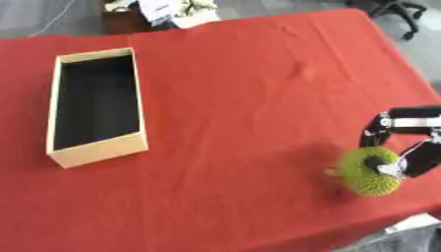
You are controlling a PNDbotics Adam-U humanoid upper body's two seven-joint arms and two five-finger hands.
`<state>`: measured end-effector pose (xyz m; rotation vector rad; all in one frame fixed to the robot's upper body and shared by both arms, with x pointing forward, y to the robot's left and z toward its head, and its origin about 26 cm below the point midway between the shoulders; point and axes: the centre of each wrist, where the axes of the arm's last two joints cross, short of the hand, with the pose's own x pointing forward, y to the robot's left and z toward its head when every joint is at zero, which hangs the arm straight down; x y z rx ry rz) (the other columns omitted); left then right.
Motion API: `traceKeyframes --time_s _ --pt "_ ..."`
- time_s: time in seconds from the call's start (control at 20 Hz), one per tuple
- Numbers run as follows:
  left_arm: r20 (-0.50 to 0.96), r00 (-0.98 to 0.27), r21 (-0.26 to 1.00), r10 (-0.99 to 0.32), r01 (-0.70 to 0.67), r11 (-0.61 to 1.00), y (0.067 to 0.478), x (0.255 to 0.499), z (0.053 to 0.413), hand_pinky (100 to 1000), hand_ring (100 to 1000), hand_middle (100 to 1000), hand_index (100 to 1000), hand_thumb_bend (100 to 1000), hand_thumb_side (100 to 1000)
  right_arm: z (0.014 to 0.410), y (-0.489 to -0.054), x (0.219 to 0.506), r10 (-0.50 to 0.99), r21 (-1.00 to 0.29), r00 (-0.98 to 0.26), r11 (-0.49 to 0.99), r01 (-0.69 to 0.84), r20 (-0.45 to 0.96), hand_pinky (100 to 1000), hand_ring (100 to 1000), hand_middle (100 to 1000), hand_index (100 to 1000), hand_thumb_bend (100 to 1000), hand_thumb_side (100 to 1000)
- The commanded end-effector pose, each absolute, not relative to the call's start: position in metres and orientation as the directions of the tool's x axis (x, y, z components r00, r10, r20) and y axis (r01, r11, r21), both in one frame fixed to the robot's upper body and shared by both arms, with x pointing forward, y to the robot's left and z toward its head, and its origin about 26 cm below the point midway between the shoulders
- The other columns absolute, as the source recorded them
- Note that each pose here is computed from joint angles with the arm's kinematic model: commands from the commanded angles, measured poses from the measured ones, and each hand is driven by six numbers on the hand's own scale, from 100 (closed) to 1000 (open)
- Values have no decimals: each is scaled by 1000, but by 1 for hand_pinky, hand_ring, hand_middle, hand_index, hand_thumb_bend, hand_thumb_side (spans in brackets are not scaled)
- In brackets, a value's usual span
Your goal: Pick up objects on the table and place them in the box.
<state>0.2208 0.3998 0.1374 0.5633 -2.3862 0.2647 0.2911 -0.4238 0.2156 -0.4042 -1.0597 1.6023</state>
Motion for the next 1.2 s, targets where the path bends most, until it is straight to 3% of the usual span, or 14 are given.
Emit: traceKeyframes --time_s 0.05,1.2 --pt "632 -701 -37 -331 -454 890 400 220 144 553 649 736 641 125 683 238 -423 289 906 -832 -348 9 -554 242 758 681 473 613 100 253" --pt "639 -698 -37 -324 -449 893 399 221 144 551 649 738 640 125 684 279 -389 290 840 -943 -522 -42 -329 145 758 657 454 597 100 170"
